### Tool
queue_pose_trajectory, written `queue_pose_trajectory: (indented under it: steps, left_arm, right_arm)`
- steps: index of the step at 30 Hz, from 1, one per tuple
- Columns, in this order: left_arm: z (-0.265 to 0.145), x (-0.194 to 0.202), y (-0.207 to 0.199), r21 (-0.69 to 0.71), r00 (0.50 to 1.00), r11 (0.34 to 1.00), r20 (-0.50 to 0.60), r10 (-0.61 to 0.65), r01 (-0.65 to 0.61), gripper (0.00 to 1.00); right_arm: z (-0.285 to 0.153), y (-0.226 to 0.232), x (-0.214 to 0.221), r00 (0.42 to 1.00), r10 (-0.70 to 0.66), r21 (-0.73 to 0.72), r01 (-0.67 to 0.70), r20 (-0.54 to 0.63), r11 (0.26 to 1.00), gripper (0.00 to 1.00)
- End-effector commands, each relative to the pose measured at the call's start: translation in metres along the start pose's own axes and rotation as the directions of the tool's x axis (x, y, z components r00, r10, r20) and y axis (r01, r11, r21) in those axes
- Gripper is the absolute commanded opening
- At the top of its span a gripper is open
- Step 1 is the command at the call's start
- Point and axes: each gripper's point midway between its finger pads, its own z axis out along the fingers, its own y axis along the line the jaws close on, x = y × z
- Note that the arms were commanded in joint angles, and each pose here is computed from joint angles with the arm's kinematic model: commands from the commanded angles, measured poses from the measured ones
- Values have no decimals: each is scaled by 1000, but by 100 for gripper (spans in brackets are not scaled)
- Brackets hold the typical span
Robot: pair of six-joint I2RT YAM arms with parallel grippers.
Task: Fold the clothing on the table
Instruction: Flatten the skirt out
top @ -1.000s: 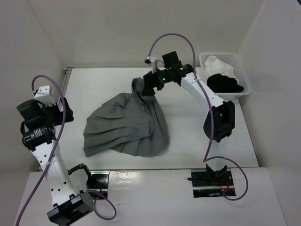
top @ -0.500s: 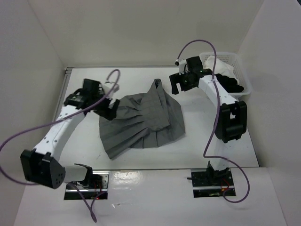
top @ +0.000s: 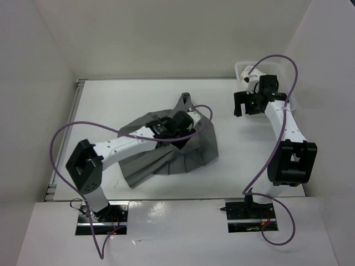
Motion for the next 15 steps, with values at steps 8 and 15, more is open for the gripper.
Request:
queue_pose_trajectory:
  steps: [8,15]
  left_arm:
    - [45,10,-41,-272,998,962,54,-18,32,65]
    - [68,13,-52,-327,996,945,77,37,-10,65]
  right_arm:
    - [-38,-12,9,997,44,12,-45,65,999,98]
    - [-47,-19,13,994,71,9,-72,87,997,98]
